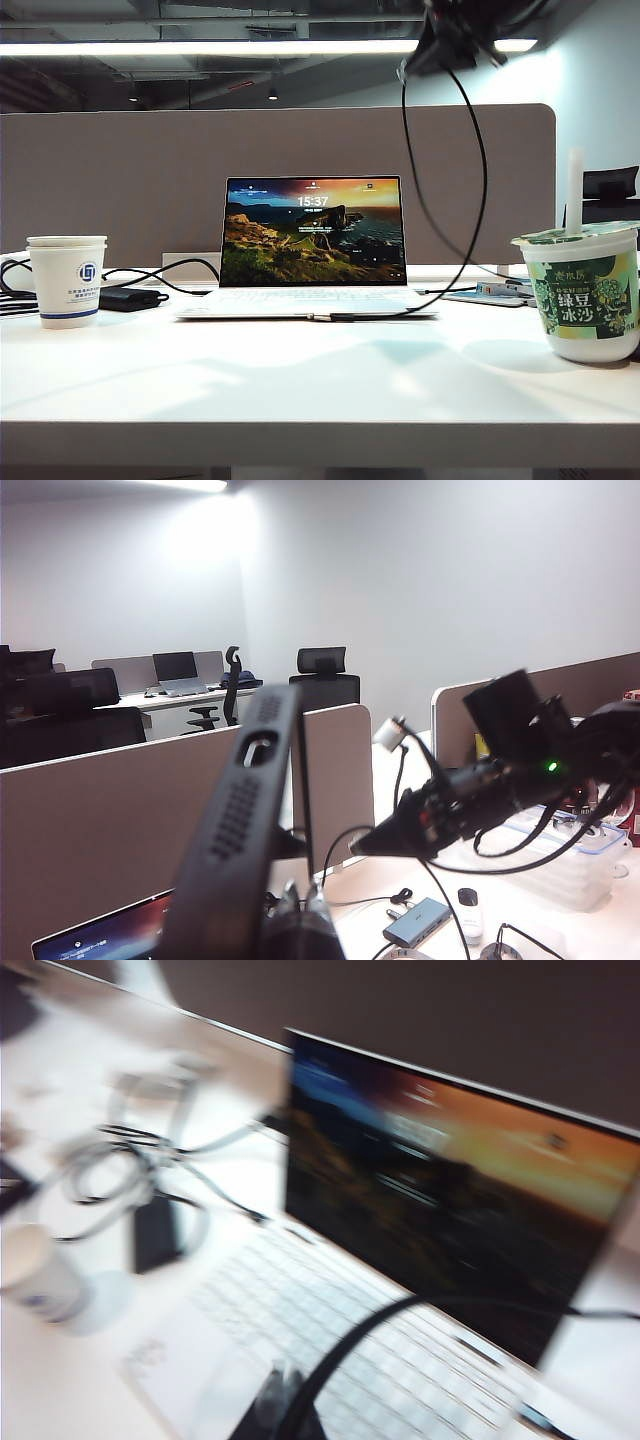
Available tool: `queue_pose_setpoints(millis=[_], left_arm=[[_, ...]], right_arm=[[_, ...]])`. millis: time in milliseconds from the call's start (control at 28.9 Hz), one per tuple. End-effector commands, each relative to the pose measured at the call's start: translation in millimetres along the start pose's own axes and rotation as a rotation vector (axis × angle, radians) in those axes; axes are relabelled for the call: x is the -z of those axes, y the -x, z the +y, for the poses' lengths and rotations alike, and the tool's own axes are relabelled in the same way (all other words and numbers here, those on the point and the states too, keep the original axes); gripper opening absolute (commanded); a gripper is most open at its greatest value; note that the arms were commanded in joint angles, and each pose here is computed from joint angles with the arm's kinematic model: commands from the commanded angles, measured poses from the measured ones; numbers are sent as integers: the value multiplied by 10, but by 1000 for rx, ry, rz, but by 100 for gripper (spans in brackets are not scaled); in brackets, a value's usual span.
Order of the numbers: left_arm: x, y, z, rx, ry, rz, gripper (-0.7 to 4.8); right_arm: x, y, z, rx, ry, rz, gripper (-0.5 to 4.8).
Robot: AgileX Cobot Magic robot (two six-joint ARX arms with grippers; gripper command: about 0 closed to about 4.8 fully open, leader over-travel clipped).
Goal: Pick up the black phone, pick up the charger plug, insert the charger plug into the phone's charging port, and finally place the connected phone back on the desk.
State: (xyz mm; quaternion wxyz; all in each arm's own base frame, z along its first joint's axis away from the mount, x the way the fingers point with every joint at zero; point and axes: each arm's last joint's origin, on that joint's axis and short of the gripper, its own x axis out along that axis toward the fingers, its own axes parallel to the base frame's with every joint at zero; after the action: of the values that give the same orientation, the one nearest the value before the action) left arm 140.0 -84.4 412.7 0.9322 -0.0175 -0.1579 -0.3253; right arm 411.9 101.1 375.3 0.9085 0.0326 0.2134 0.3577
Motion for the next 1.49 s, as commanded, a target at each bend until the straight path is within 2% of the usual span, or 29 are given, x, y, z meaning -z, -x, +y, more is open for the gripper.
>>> queue_pose_setpoints(millis=[35, 104, 208, 242, 311, 381, 415, 484, 554, 727, 830, 1003, 1107, 1142, 1176, 1280, 1315, 1349, 1488], left_arm=[[-84, 18, 2, -3, -7, -56, -7], [-83, 17, 2, -2, -6, -56, -7], [-84, 18, 2, -2, -6, -56, -7], [-84, 18, 2, -3, -6, -56, -7], [-84, 18, 2, -2, -6, -56, -7], [-83, 17, 2, -2, -6, -56, -7], [-83, 17, 2, -2, -6, -55, -7], [-83, 17, 2, -2, -6, -55, -7], [-83, 17, 2, -2, -6, -55, -7], [-83, 17, 3, -3, -6, -56, -7], [-84, 17, 2, -3, -6, -56, -7], [-84, 17, 3, -3, -7, -56, -7], [-85, 17, 2, -3, -7, -57, -7], [-85, 17, 2, -3, -7, -58, -7], [-86, 18, 2, -3, -7, -59, -7], [-89, 19, 2, -3, -7, -61, -7], [-90, 20, 2, -3, -7, -61, -7], [-91, 21, 2, -3, -7, -62, -7], [-90, 20, 2, -3, -7, -62, -7]], right_arm=[[107, -173, -125, 83, -7, 28, -2], [217, -300, -214, 129, -27, 67, -2], [342, -437, -296, 130, -58, 105, -2], [364, -463, -308, 119, -61, 111, 19], [365, -466, -306, 107, -62, 110, 128], [353, -458, -294, 82, -61, 104, 314], [342, -449, -285, 63, -59, 99, 364], [309, -425, -260, 33, -49, 84, 385], [256, -381, -229, 23, -36, 61, 479], [56, -118, -68, 55, -3, 12, 479], [24, -91, 60, 33, 29, 18, 479], [270, -366, 560, -74, 186, 230, 458], [516, -635, 945, -112, 353, 380, 398], [561, -695, 1001, -110, 371, 399, 393], [656, -813, 1088, -123, 401, 432, 368], [843, -1024, 1139, -157, 397, 485, 354], [949, -1132, 1137, -158, 395, 516, 298], [998, -1181, 1118, -157, 391, 530, 266], [1221, -1408, 1037, -155, 381, 573, 261]])
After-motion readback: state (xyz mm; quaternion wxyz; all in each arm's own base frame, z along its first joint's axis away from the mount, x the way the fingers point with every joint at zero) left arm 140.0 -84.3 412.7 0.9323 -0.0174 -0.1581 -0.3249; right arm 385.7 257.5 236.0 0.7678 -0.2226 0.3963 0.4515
